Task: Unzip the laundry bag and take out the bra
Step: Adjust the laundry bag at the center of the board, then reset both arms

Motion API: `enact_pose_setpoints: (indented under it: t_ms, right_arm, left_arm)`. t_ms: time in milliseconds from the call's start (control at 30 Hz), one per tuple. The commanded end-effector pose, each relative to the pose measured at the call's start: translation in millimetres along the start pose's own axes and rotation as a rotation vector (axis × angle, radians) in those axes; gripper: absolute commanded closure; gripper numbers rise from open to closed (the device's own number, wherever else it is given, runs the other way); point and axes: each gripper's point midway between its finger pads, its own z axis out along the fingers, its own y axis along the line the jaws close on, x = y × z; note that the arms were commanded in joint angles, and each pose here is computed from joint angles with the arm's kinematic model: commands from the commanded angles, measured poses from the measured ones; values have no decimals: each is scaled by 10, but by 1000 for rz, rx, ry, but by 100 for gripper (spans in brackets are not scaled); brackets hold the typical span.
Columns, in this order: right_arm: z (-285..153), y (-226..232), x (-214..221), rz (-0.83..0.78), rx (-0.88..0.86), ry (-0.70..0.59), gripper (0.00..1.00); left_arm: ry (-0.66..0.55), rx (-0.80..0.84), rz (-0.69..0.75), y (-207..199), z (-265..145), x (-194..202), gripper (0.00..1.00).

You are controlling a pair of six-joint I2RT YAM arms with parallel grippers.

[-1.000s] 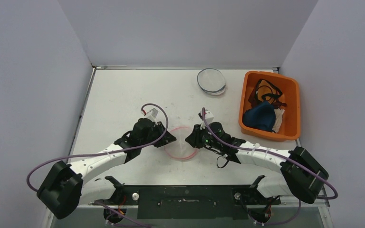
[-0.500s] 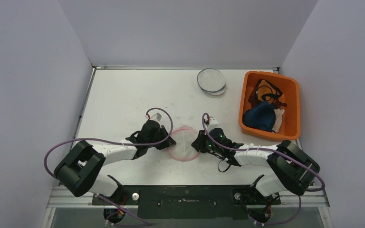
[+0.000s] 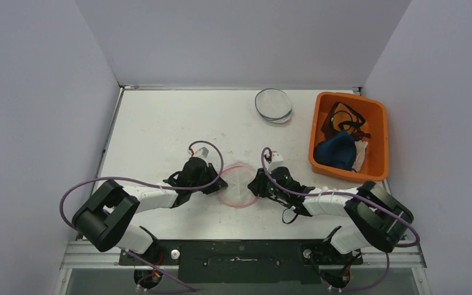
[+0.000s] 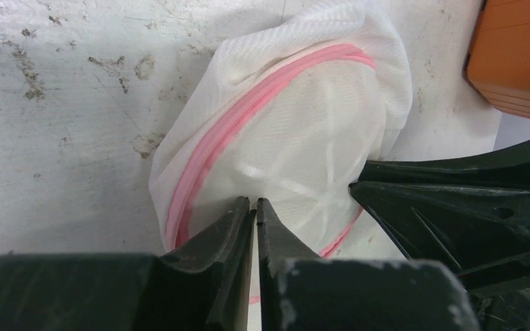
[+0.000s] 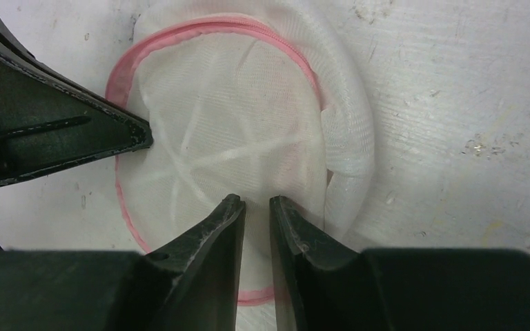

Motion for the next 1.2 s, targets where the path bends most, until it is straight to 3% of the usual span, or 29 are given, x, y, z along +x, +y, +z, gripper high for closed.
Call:
enact_pose_setpoints:
  t_ms: [0, 133, 433, 500, 567, 600, 633, 667, 933, 1167]
  right_arm:
    - [-167, 33, -145, -78, 47, -35, 72]
    - [-401, 210, -426, -159, 52, -95, 44]
    - [-1192, 741, -946, -309, 6, -271, 24]
    - [-1386, 805, -1041, -305, 17, -326, 18]
    - [-1553, 782, -1131, -270, 56, -383, 11]
    - [-1610, 770, -1147, -232, 63, -400, 0]
    - [-1652, 746, -1160, -193, 68, -418, 8]
    - [-1682, 719, -1164, -157, 67, -434, 10]
    - [-1740, 141, -1123, -1, 243, -598, 10]
    - [-1841, -179, -1118, 81, 354, -695, 10]
  left_arm:
    - [-60, 42, 30, -153, -183, -130, 91]
    - [-145, 78, 64, -408, -494, -343, 68]
    - [-358, 97, 152, -708, -1460, -772, 37]
    - [-441, 74, 149, -670, -1719, -899, 1]
    - [-527, 21, 126, -547, -1949, -1020, 4]
    - [-568, -5, 122, -486, -2062, -1074, 4]
    - [-601, -27, 123, -440, -2166, -1117, 4]
    - [-626, -43, 131, -402, -2255, -1146, 4]
    - [-657, -165, 139, -62, -2340, -1114, 4]
    - [-650, -171, 129, -55, -2330, -1104, 4]
